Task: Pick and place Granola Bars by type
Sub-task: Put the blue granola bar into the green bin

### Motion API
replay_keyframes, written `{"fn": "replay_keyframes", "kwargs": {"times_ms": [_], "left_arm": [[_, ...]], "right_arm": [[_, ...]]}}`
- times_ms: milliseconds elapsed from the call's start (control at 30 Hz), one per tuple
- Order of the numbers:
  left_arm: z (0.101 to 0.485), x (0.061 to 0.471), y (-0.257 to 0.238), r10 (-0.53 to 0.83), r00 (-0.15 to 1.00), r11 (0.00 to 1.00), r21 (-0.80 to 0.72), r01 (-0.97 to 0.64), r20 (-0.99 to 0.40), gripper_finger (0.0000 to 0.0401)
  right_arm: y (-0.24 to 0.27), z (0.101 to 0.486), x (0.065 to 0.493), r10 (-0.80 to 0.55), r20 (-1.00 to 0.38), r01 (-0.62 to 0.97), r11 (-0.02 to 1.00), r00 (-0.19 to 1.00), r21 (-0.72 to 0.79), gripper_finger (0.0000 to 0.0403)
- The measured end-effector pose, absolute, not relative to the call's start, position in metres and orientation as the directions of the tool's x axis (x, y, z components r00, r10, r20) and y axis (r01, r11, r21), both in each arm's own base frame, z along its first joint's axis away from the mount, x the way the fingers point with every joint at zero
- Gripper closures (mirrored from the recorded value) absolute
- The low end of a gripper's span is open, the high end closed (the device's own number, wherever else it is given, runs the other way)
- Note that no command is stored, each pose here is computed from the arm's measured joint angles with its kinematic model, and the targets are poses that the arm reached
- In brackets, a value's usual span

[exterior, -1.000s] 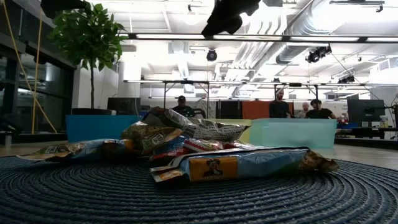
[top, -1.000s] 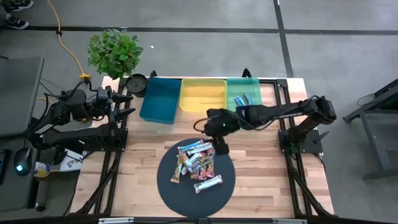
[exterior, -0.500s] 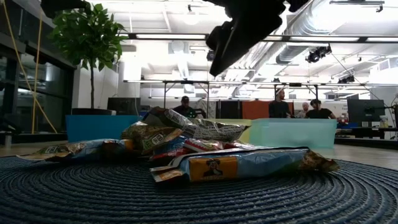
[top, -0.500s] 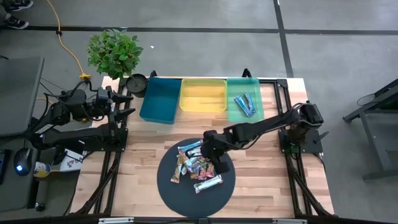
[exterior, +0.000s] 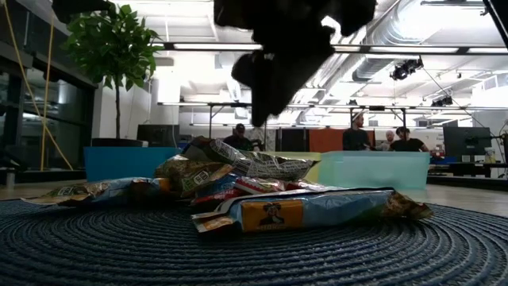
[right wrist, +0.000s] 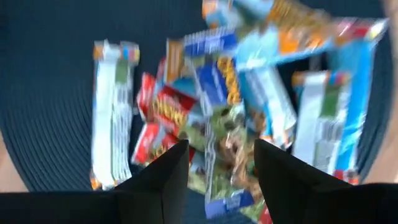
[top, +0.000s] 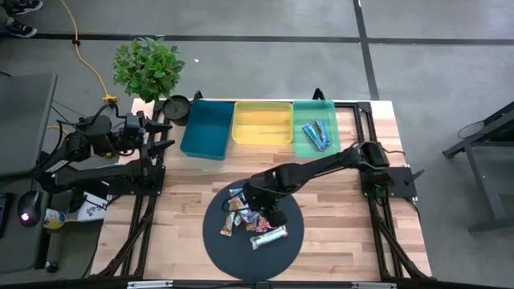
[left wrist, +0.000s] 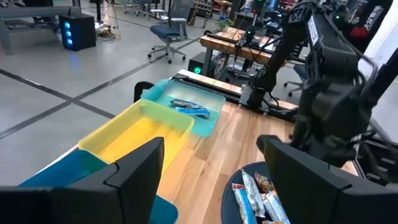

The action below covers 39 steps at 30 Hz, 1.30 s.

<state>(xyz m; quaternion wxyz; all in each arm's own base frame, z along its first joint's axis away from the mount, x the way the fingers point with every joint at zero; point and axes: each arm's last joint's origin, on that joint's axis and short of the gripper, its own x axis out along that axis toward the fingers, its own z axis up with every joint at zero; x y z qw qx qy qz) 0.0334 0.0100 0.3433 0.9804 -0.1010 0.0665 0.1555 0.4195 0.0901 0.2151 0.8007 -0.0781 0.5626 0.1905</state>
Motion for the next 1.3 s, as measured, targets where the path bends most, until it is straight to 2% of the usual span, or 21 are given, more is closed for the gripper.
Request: {"fn": "replay_keyframes", "kwargs": {"times_ms": [133, 1300], "left_arm": [[0.343, 0.033, 0.010, 0.291, 0.943, 0.931, -0.177, -0.318, -0.162, 0.0128], [0.343, 0.033, 0.010, 0.282, 0.946, 0.934, -0.179, -0.309, -0.162, 0.0128]], "right_arm": [[0.086, 0.204, 0.422, 0.215, -0.944, -0.378, 0.919, 0.252, 0.108, 0.0238], [0.084, 0.167, 0.435, 0.223, -0.952, -0.325, 0.934, 0.209, 0.148, 0.0238]]}}
